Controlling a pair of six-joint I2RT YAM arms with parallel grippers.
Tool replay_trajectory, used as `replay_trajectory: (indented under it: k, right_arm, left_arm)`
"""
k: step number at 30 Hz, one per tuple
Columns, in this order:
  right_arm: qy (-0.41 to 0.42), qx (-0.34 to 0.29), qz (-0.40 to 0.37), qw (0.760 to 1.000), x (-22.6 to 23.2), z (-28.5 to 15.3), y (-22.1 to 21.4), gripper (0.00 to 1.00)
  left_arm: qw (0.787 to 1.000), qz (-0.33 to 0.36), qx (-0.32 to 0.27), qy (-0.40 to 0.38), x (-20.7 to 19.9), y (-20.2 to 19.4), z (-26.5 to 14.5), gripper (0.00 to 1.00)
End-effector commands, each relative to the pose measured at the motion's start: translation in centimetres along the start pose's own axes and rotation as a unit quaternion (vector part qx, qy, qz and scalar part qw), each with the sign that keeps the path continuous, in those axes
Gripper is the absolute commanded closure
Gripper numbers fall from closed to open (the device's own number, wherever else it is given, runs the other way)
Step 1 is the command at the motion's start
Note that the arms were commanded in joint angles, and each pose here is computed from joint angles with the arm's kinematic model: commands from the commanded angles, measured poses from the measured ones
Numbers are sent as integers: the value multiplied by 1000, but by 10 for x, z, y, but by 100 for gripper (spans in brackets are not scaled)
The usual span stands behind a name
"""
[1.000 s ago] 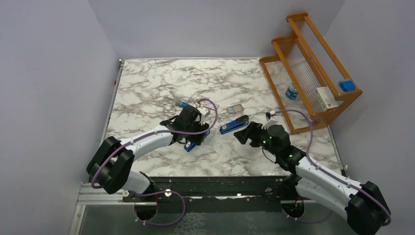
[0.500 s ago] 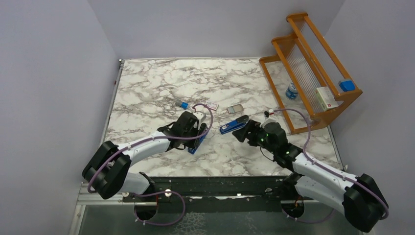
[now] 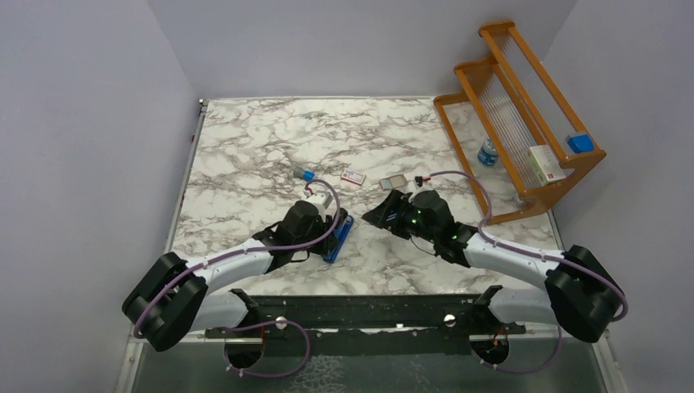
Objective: Load the staples into the stapler
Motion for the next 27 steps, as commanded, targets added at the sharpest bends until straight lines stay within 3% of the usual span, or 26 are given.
replay_trajectory:
  k: [1, 16, 27]
  right_arm:
    - [16, 35, 21, 999, 18, 17, -15, 15]
    - [20, 87, 35, 995, 9, 63, -54, 0]
    - [-3, 73, 95, 993, -10, 87, -60, 1]
  left_arm:
    - [997, -46, -34, -51, -19, 6, 1, 100]
    - [993, -61, -24, -99, -30, -6, 9, 100]
    - [994, -35, -23, -101, -30, -4, 8, 100]
Point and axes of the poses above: each gripper's point midway between its finger pads, its own z axis out along the fingers, its own x axis along the line the jaws close on, y = z × x, the point moved 2 cm from there along -z, back along the fingers, and after that the axes turned 9 degrees about z, right-handed, at the moved point
